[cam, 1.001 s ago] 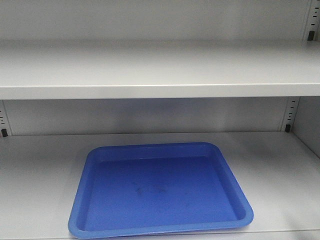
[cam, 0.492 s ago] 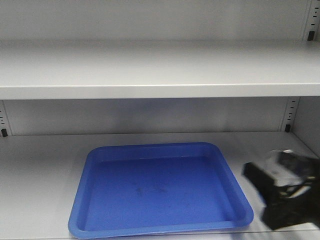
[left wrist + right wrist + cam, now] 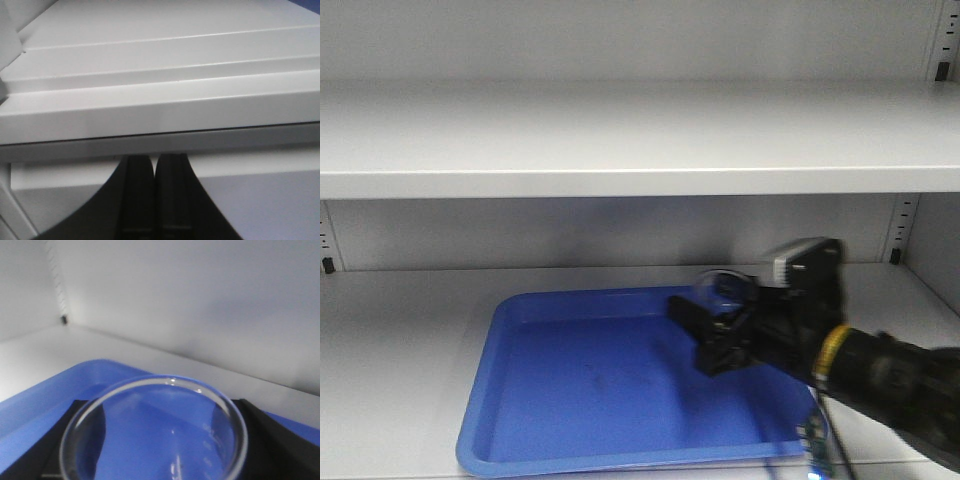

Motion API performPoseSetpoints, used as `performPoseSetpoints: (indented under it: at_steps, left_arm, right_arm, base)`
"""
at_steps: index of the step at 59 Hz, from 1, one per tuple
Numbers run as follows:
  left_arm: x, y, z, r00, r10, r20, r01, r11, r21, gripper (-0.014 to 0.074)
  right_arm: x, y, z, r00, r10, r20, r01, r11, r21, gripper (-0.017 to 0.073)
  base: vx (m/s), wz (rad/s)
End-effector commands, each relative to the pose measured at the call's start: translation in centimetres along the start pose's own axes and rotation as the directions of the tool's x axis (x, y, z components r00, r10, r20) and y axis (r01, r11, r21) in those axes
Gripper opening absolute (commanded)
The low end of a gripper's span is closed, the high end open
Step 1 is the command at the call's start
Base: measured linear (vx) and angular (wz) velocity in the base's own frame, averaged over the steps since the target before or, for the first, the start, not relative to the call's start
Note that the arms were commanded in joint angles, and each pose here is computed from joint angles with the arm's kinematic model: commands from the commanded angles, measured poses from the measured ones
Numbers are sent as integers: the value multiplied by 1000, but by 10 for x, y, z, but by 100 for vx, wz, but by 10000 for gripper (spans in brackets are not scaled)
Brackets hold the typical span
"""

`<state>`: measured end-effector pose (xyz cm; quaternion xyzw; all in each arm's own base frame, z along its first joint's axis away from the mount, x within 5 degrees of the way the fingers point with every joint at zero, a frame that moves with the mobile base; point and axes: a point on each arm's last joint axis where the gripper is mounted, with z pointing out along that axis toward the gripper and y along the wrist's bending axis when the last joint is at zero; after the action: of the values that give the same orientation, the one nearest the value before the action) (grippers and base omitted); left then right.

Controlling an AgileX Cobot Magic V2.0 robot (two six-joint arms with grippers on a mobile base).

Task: Pick beaker and place in left cabinet
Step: 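Extend the right arm and lower the beaker onto the blue tray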

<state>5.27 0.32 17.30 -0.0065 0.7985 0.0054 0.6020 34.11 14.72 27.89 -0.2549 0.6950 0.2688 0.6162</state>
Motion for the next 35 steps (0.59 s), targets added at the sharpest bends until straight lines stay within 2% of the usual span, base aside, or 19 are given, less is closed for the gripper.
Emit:
performPoseSetpoints:
  at_steps: [1, 12, 20, 29, 35]
  left_arm:
    - [-12, -1, -3, 995, -2, 99, 0, 1000, 18, 4]
    - [-12, -1, -3, 995, -2, 99, 0, 1000, 18, 4]
    - [-12, -1, -3, 995, -2, 99, 0, 1000, 18, 4]
    - [-12, -1, -3, 995, -2, 99, 0, 1000, 18, 4]
    - [-12, -1, -3, 995, -2, 99, 0, 1000, 18, 4]
  right_arm:
    - [-24, 12, 20, 997, -29, 69, 32, 999, -44, -1]
    - [-10, 16, 56, 999, -27, 38, 30, 997, -76, 1]
    - [3, 13, 65, 1000, -17, 11, 18, 997, -77, 21]
    - [5, 11, 66, 1000, -23, 0, 23, 997, -69, 116]
    - [4, 12, 66, 1000, -22, 10, 23, 997, -77, 237]
  base:
    - [0, 0]
    - [0, 0]
    - [0, 0]
    - [0, 0]
    - [0, 0]
